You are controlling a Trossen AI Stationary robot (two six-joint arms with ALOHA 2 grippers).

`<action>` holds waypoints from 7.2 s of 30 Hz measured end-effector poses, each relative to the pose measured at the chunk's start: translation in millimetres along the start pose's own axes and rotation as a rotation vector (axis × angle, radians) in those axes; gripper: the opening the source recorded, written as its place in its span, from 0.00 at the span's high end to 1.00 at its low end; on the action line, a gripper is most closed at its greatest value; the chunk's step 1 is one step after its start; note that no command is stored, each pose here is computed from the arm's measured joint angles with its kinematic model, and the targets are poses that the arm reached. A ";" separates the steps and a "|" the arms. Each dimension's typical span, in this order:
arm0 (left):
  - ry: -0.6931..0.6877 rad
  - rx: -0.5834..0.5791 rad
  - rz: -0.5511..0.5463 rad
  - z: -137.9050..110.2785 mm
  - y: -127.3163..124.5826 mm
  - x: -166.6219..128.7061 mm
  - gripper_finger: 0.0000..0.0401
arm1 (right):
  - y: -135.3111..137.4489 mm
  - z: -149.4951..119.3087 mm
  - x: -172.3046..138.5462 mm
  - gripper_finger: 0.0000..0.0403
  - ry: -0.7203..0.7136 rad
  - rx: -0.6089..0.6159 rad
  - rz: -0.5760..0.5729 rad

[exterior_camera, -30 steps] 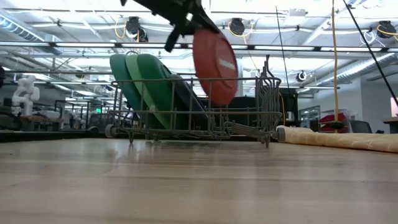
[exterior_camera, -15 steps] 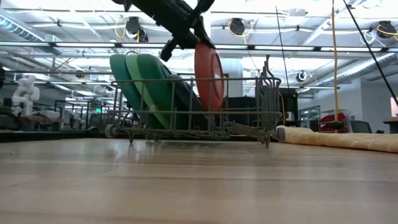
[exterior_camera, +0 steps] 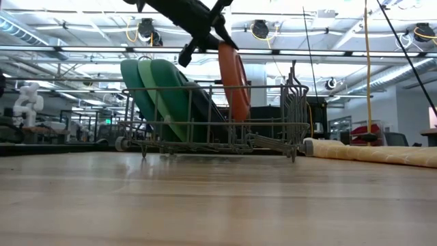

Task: Sort dishes
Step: Put the orange plate in the dishwasher rack, then return to Home Position

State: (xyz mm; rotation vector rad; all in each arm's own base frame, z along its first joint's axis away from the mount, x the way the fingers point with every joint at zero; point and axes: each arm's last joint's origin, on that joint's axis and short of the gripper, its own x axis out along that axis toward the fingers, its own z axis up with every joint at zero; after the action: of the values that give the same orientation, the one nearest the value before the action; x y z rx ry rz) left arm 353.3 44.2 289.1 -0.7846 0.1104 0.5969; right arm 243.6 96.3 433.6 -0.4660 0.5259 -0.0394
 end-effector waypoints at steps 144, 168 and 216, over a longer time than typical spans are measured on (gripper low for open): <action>-0.074 0.819 -0.031 55.8 -27.8 -154.5 0.49 | -38.4 -58.4 168.2 0.62 0.457 0.235 -0.210; 0.069 0.875 -0.017 31.2 -10.8 -199.4 0.97 | -46.1 -79.6 230.5 1.00 0.453 0.160 -0.240; -0.166 0.839 -0.483 -90.7 147.8 -216.6 0.99 | 59.3 -286.3 14.4 1.00 -0.633 0.436 -0.057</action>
State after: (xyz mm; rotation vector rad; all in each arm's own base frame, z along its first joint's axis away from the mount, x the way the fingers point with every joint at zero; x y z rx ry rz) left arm 104.2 -37.5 198.1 0.0656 0.0089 0.1148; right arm 110.3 27.3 182.3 -0.0500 -0.1230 -0.0565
